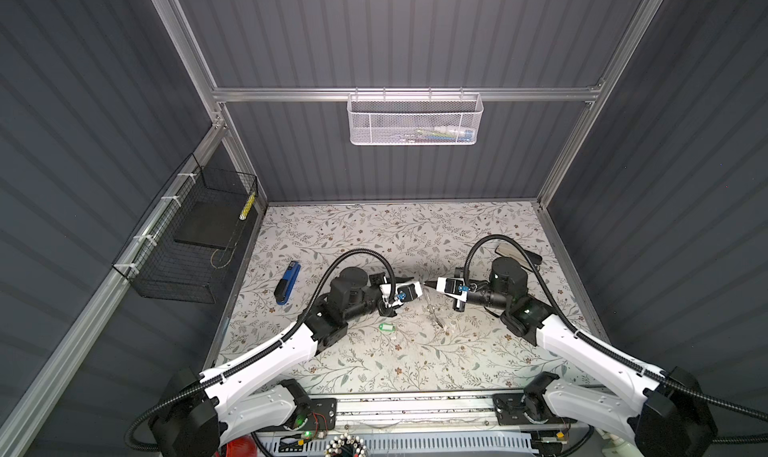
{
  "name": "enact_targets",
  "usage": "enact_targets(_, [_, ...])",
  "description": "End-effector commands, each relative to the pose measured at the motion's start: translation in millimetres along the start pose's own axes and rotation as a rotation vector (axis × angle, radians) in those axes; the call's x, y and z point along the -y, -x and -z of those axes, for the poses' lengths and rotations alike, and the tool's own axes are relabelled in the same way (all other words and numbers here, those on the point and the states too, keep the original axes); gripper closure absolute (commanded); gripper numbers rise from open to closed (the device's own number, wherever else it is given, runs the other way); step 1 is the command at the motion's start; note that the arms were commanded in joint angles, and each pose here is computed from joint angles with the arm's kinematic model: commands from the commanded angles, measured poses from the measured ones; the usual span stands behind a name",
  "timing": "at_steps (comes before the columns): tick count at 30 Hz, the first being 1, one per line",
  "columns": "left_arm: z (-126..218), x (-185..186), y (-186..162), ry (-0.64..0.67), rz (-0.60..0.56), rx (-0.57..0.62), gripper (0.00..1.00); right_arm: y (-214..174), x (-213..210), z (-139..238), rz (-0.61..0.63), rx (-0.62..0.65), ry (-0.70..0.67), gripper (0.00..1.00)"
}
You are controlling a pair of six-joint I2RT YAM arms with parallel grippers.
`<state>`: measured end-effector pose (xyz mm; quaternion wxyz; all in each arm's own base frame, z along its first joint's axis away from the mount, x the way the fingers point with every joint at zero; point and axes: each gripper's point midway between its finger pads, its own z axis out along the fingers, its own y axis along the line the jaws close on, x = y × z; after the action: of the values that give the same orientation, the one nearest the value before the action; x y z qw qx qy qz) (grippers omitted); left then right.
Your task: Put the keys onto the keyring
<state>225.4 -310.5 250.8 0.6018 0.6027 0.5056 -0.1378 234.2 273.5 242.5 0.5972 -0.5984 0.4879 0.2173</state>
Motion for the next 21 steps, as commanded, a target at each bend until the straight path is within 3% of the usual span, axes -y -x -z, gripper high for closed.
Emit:
enact_targets(1, [-2.3, -8.5, 18.6, 0.017, 0.007, 0.049, 0.72, 4.1, -3.1, -0.3, -0.002, 0.024, 0.018, 1.00])
enact_targets(6, [-2.8, 2.6, 23.8, -0.042, 0.001, 0.084, 0.74, 1.5, -3.3, -1.1, -0.003, 0.015, 0.017, 1.00])
enact_targets(21, [-4.7, -1.1, 33.4, -0.046, 0.012, 0.113, 0.79, 1.1, -5.7, -2.2, 0.000, 0.008, 0.035, 1.00])
